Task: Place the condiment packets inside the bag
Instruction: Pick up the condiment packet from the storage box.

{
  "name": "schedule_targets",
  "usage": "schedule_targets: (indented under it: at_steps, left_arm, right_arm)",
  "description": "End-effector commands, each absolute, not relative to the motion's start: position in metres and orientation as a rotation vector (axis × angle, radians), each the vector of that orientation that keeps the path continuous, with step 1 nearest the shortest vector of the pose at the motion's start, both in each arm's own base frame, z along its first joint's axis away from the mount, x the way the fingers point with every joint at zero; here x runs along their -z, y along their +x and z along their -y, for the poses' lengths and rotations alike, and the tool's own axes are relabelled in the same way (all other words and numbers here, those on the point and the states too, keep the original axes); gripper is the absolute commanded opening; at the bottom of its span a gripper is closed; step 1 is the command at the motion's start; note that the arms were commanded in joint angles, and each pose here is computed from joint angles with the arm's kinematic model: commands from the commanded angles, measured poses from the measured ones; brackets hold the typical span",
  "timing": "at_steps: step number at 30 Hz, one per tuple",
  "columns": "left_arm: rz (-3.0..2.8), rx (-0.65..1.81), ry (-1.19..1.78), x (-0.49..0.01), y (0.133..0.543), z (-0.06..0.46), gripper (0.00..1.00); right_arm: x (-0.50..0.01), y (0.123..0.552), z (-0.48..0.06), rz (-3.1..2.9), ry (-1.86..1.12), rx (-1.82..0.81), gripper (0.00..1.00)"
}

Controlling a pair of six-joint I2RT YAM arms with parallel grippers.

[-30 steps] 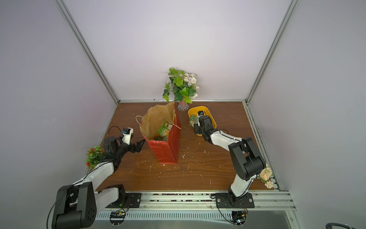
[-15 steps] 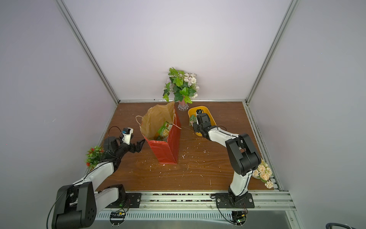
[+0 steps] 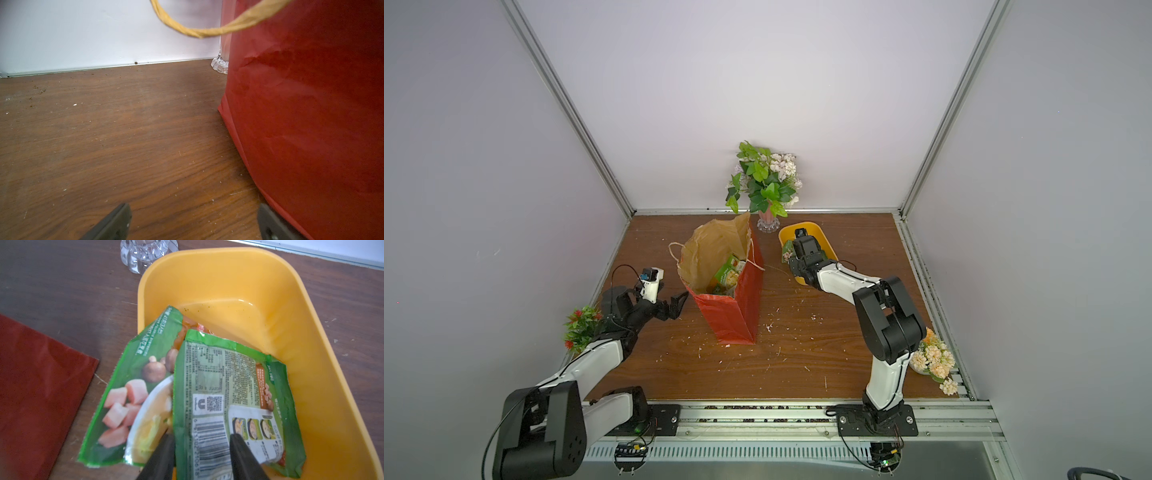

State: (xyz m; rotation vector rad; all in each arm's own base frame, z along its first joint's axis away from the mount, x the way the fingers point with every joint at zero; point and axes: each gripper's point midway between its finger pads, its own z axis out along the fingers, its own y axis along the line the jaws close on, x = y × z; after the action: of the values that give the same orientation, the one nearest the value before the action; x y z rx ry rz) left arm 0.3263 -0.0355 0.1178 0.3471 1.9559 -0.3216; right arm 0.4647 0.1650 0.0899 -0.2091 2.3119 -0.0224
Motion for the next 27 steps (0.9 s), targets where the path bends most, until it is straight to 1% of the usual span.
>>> schedule_targets:
  at_steps: [1, 3, 6, 9, 11, 12, 13, 15, 22, 23, 25, 27]
  left_arm:
    - [-1.934, 0.304, 0.351, -0.124, 0.328, 0.034, 0.97]
    - [-1.933, 0.300, 0.350, -0.124, 0.328, 0.034, 0.98]
    - [-1.931, 0.301, 0.349, -0.125, 0.328, 0.034, 0.97]
    - [-1.931, 0.304, 0.350, -0.125, 0.328, 0.034, 0.97]
    - [-1.932, 0.305, 0.351, -0.124, 0.328, 0.034, 0.98]
    - [-1.932, 0.305, 0.350, -0.125, 0.328, 0.034, 0.97]
    - [-1.933, 0.304, 0.350, -0.124, 0.328, 0.034, 0.97]
    - [-1.930, 0.304, 0.351, -0.125, 0.327, 0.034, 0.98]
    - [-1.927, 0.305, 0.350, -0.126, 0.327, 0.034, 0.97]
    - [-1.927, 0.304, 0.351, -0.126, 0.327, 0.035, 0.97]
    - [-1.925, 0.302, 0.350, -0.127, 0.327, 0.034, 0.97]
    - [-1.923, 0.302, 0.350, -0.127, 0.327, 0.035, 0.97]
  right_arm:
    - [-0.096, 0.472, -0.155, -2.306, -0.205, 0.134, 0.46]
    - [-0.094, 0.475, -0.154, -2.311, -0.214, 0.167, 0.45]
    - [-0.092, 0.479, -0.151, -2.312, -0.215, 0.224, 0.38]
    - [-0.100, 0.481, -0.146, -2.283, -0.201, 0.296, 0.37]
    - [-0.107, 0.482, -0.142, -2.261, -0.201, 0.351, 0.39]
    - [-0.110, 0.483, -0.140, -2.254, -0.200, 0.376, 0.41]
    - [-0.113, 0.483, -0.138, -2.249, -0.196, 0.406, 0.46]
    - [-0.117, 0.485, -0.132, -2.241, -0.186, 0.464, 0.49]
    - [-0.119, 0.487, -0.127, -2.230, -0.167, 0.509, 0.51]
    - [-0.119, 0.487, -0.126, -2.230, -0.162, 0.512, 0.50]
    - [-0.118, 0.488, -0.125, -2.232, -0.155, 0.509, 0.46]
    - [-0.118, 0.490, -0.125, -2.238, -0.146, 0.494, 0.39]
